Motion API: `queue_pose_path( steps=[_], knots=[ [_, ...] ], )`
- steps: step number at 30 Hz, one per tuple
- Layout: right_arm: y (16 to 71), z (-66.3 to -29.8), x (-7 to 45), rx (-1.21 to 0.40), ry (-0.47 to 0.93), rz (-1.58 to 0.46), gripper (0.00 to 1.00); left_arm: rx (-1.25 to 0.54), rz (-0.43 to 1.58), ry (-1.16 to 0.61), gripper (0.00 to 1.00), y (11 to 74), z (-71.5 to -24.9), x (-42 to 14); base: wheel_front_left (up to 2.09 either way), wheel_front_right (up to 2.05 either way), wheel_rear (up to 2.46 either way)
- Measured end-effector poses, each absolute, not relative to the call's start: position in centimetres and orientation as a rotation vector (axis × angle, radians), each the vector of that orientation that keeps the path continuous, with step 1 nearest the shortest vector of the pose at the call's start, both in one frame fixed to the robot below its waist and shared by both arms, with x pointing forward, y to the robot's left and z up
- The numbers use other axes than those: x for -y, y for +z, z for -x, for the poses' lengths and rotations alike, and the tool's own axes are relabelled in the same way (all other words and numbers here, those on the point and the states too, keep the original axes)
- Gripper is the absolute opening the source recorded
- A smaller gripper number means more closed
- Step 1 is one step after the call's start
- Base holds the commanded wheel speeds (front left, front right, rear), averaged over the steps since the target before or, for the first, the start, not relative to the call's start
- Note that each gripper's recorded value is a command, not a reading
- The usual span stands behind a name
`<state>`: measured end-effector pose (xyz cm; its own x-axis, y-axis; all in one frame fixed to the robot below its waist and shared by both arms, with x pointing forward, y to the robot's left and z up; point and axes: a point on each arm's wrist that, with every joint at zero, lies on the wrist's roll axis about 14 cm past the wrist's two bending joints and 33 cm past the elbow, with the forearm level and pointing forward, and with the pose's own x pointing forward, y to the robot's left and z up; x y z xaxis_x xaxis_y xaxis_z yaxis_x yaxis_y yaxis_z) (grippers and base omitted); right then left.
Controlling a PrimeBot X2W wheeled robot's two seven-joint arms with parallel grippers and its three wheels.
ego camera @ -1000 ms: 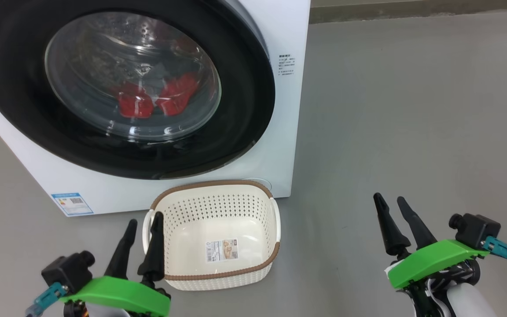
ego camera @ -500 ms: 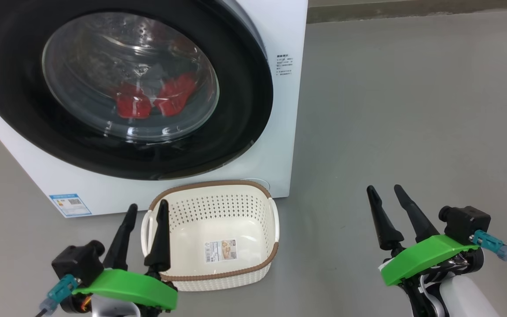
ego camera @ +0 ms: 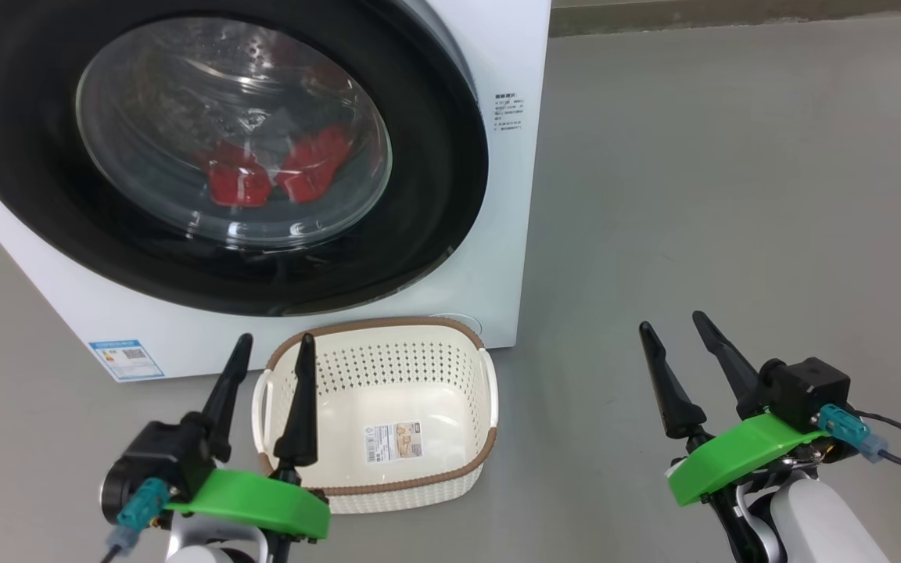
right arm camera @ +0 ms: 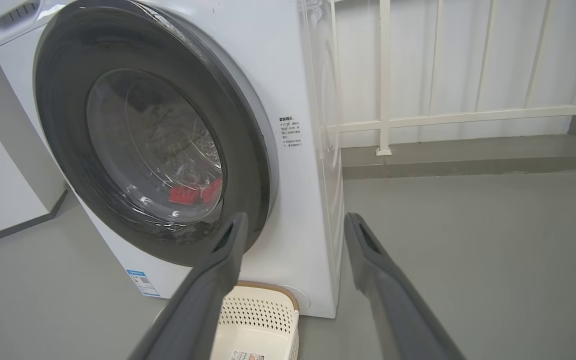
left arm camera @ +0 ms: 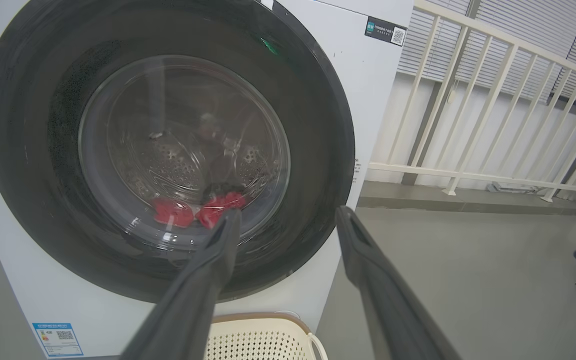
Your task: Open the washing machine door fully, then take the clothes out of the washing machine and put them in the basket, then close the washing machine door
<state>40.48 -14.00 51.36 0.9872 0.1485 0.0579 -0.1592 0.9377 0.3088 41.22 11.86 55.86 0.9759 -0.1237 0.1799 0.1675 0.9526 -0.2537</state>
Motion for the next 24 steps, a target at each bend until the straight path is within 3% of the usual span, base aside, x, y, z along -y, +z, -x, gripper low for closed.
queue_pose_path(
  steps=[24],
  knots=[
    [53.6,-41.2,12.2,0.133,0.240,-0.068,1.00,0.250,0.034,-0.176,1.00,57.2,-41.2,-10.5,0.00,0.00,0.00]
  ],
)
